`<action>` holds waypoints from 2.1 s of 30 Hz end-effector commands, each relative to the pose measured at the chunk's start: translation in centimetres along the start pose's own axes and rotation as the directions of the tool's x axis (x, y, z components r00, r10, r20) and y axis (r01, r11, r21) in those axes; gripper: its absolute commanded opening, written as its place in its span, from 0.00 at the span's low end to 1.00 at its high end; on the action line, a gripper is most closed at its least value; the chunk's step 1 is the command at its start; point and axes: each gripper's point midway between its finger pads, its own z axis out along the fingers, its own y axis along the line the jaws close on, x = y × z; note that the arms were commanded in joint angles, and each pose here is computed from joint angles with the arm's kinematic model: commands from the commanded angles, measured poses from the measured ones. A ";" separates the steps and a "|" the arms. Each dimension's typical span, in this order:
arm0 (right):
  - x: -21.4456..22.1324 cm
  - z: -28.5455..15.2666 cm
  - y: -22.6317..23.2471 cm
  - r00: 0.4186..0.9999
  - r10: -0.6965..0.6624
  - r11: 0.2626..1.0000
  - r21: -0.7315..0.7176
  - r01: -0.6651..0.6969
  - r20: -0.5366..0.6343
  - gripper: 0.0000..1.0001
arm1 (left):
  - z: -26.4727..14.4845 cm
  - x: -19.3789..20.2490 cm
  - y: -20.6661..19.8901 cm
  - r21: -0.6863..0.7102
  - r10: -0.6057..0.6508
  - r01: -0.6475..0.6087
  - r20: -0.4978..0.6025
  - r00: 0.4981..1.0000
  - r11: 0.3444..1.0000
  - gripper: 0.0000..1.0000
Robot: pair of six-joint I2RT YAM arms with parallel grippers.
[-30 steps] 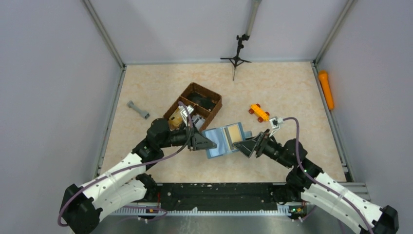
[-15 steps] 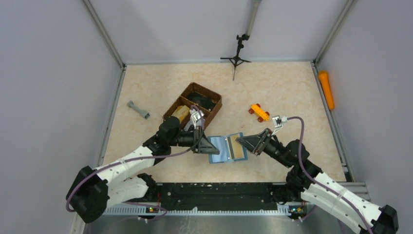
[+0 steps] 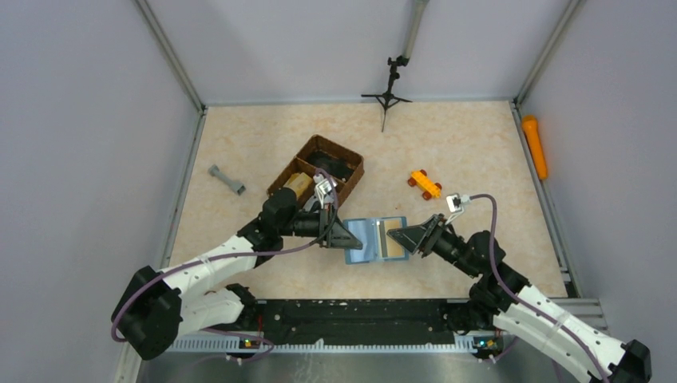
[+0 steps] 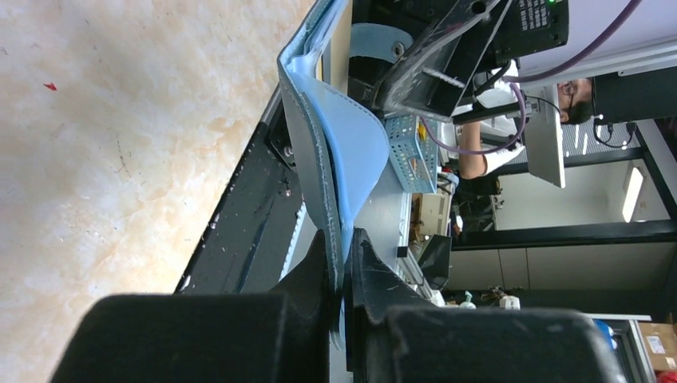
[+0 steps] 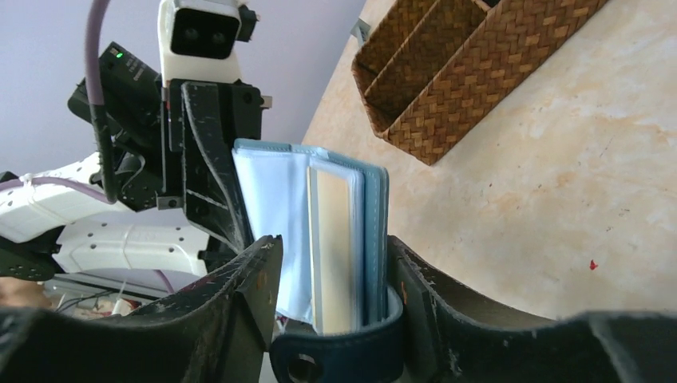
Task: Take the credit cards out of the card holder
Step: Remove the credit card from the card holder.
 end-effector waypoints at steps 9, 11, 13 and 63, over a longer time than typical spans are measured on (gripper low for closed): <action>-0.6 -0.3 0.5 0.999 -0.040 0.999 0.016 0.040 -0.012 0.05 | 0.1 -2.0 -1.0 0.005 0.087 -0.087 0.094 0.992 0.996 0.16; -0.8 -0.5 0.0 0.999 -0.041 0.998 0.053 0.041 -0.004 0.01 | 0.0 -2.3 0.9 -0.103 0.105 -0.094 0.102 0.989 0.990 0.25; -1.0 -0.8 -1.3 0.999 -0.044 0.990 0.135 0.043 0.000 0.00 | -0.6 -2.6 3.5 -0.261 0.111 -0.080 0.108 0.988 0.962 0.34; -2.5 0.3 -2.3 0.973 0.095 0.994 0.026 -0.103 0.209 0.00 | 5.9 -5.4 5.4 0.164 0.102 -0.086 -0.092 0.991 0.983 0.41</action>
